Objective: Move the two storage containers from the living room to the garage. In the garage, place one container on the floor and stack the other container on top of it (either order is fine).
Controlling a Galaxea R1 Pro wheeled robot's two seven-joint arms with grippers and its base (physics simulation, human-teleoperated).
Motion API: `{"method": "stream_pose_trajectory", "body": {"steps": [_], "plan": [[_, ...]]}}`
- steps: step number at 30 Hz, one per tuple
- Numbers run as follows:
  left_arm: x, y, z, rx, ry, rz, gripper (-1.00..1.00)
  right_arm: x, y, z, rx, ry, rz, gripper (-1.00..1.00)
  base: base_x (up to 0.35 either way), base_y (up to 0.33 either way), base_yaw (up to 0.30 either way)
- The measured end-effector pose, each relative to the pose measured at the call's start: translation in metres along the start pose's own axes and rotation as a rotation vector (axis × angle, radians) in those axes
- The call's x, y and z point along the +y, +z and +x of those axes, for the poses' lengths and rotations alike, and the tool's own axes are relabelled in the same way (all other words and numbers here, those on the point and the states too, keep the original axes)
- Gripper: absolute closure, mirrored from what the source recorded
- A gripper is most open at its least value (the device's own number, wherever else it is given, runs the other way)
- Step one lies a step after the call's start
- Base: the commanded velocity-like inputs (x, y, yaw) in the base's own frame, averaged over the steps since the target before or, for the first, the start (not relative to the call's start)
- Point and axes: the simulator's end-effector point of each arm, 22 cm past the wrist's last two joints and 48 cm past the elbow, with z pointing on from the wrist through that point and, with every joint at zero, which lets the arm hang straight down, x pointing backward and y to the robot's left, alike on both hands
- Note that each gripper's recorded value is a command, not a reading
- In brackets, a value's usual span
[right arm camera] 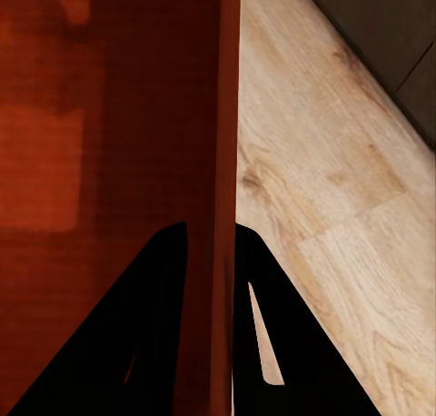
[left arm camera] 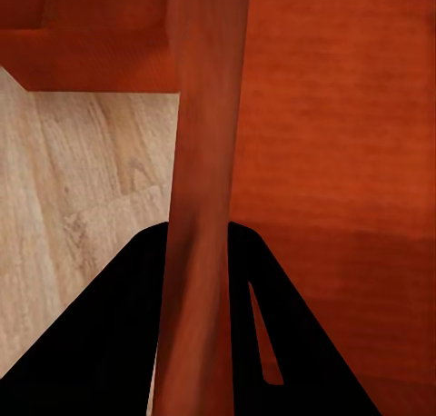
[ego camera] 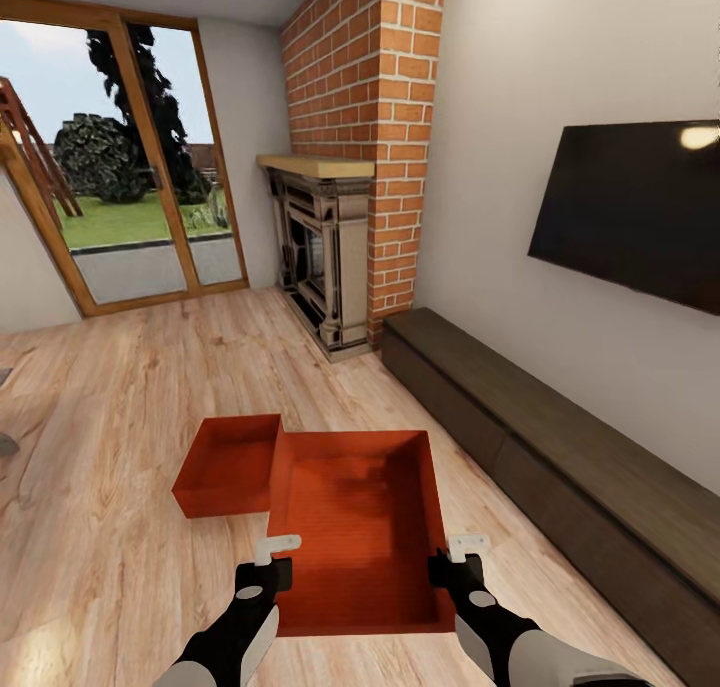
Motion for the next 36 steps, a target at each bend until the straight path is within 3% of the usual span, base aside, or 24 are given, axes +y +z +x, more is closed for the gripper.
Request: {"method": "stream_pose_trajectory", "body": {"steps": [36], "plan": [[0.000,-0.010,-0.023,-0.042,-0.005,0.003,1.00,-0.001,-0.008,-0.024,-0.042,0.000,0.002,1.00,0.000,0.000,0.000]]}}
